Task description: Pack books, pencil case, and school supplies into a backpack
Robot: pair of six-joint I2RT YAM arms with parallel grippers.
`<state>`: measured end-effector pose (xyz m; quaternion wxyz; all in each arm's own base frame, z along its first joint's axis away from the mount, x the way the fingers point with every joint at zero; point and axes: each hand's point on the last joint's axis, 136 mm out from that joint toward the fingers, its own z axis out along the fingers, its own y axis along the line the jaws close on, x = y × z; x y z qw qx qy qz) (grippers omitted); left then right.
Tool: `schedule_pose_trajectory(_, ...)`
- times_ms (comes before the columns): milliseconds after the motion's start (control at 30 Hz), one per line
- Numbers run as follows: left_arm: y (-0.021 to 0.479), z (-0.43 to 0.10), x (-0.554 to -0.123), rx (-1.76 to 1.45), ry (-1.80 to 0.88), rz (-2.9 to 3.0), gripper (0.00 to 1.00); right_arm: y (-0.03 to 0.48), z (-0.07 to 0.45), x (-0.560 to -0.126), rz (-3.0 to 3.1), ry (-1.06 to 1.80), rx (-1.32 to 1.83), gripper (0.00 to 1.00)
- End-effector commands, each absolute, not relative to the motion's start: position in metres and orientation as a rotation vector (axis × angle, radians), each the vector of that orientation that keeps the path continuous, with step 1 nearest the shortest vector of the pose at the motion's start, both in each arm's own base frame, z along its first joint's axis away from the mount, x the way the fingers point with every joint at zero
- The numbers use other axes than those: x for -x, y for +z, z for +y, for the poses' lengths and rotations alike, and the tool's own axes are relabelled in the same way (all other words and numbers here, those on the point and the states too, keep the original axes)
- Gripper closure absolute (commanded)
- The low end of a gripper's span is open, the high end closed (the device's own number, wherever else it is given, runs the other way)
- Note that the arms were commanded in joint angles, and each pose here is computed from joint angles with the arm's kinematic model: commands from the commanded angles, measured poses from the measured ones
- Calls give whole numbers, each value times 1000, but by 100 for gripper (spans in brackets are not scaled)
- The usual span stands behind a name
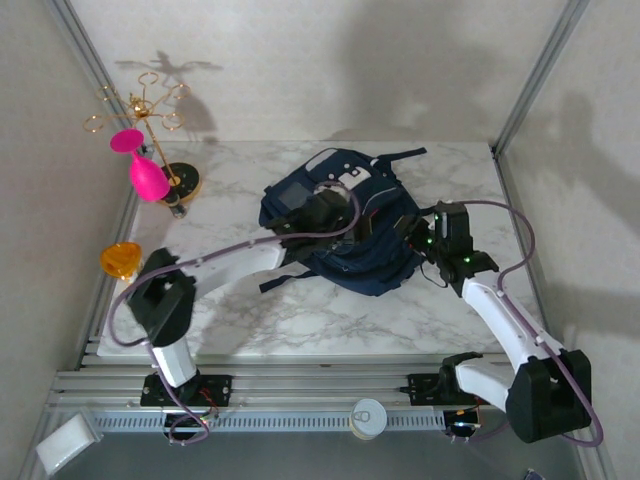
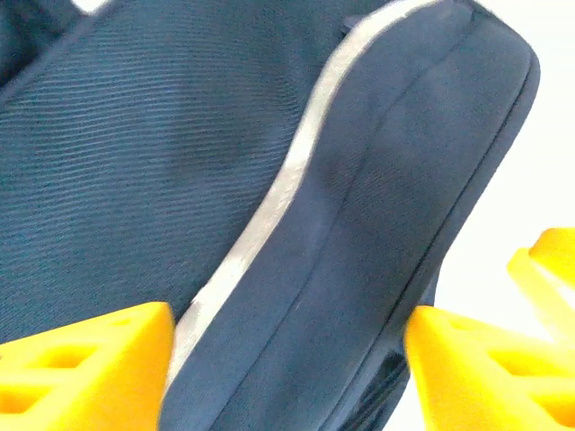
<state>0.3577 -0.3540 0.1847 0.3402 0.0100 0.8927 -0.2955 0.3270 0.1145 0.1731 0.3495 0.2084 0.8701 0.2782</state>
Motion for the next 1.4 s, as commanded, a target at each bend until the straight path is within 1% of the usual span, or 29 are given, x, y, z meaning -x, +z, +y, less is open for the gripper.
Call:
schedule_pose_trajectory(0,205,-302,-374,125,-791,2218,25,150,122,-309,2385,632,-450,48)
schedule_pose_trajectory(100,175,-255,-382,241,-711,2264,22,143,148,-301,2462,626,-356,45)
schedule_pose_trajectory(267,130,-206,-399,409,-665,2285,13,123,190,-280,2560,647,-263,41)
schedule_pose_trajectory(333,113,-202,-410,434,-677,2309,13,114,203,-275,2580,676,-246,40)
schedule_pose_trajectory(433,101,-211,-425,417,-722,2291,14,100,215,-273,2608,698,-231,38)
schedule_pose_trajectory(467,96,-217,-428,415,-754,2290,15,94,215,-274,2616,689,-226,38)
schedule_pose_trajectory(567,71,-226,-432,428,-765,2350,25,88,209,-286,2617,615,-208,37)
schedule_pose_trajectory(667,51,-224,-421,474,-744,2381,33,83,200,-299,2623,571,-201,36)
schedule_pose_trajectory(833,42,-241,-393,463,-803,2389,50,89,185,-331,2580,547,-148,35)
schedule_pose_trajectory(933,40,-253,-377,451,-810,2406,55,96,180,-353,2552,514,-88,34)
schedule_pose_trajectory(1000,43,-259,-370,453,-812,2402,55,102,174,-363,2552,468,-77,33)
schedule_pose_trajectory(1067,50,-260,-372,464,-818,2382,54,110,171,-365,2551,443,-59,32)
schedule_pose_trajectory(1133,59,-260,-377,464,-819,2361,52,113,167,-358,2562,421,-52,31)
schedule_pose_trajectory(1267,83,-260,-385,451,-798,2318,49,114,141,-338,2598,288,-105,28)
schedule_pose_trajectory(1367,94,-265,-385,462,-837,2295,46,121,136,-321,2608,255,-131,27)
